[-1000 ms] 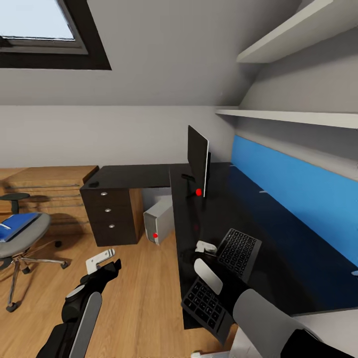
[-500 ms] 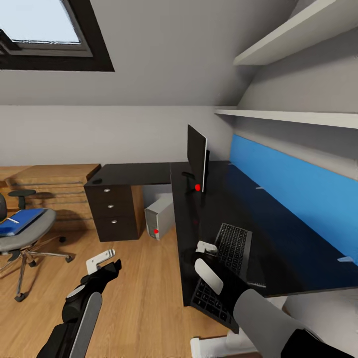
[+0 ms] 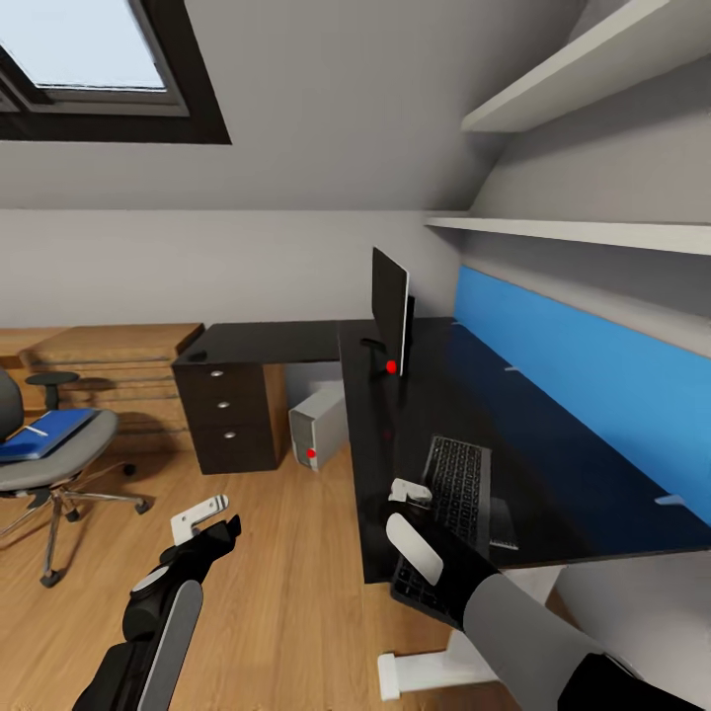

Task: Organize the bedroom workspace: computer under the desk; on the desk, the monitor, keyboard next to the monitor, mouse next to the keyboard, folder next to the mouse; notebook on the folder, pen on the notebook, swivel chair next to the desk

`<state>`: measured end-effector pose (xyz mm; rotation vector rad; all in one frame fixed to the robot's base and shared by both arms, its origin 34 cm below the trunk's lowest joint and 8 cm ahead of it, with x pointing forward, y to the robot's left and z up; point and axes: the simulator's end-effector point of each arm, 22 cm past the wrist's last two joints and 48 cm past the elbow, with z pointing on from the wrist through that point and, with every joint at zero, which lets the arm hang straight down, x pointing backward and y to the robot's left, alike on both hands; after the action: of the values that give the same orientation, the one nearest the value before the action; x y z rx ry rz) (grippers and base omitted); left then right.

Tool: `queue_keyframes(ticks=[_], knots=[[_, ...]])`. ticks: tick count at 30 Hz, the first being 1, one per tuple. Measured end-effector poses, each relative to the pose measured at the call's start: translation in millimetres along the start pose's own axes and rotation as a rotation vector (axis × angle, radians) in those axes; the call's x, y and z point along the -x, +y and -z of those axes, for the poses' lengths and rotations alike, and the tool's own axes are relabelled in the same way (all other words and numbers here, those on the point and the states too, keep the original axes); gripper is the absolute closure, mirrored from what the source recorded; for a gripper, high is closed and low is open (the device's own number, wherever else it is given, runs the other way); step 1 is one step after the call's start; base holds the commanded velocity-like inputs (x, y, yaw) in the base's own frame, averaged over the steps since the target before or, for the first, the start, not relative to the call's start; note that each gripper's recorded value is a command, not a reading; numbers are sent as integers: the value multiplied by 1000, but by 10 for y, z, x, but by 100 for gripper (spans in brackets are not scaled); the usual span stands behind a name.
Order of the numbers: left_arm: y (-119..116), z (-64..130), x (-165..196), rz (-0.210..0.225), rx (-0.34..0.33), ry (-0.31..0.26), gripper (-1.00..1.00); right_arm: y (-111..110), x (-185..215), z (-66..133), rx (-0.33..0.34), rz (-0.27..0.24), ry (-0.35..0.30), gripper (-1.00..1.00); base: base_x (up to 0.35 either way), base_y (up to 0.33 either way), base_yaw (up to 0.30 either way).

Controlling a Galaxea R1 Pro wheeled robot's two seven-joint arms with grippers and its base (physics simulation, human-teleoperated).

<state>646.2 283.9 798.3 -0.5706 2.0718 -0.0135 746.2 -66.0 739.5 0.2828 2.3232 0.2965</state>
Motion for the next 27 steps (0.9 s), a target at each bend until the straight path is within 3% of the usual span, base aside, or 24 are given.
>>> queue_keyframes(ticks=[15, 27], knots=[[-1, -2, -3, 0, 0, 1, -100, 12, -7, 0, 1, 1, 1, -100, -176, 0, 0], [26, -25, -55, -5, 8, 12, -100, -2, -28, -1, 0, -11, 10, -100, -21, -123, 0]])
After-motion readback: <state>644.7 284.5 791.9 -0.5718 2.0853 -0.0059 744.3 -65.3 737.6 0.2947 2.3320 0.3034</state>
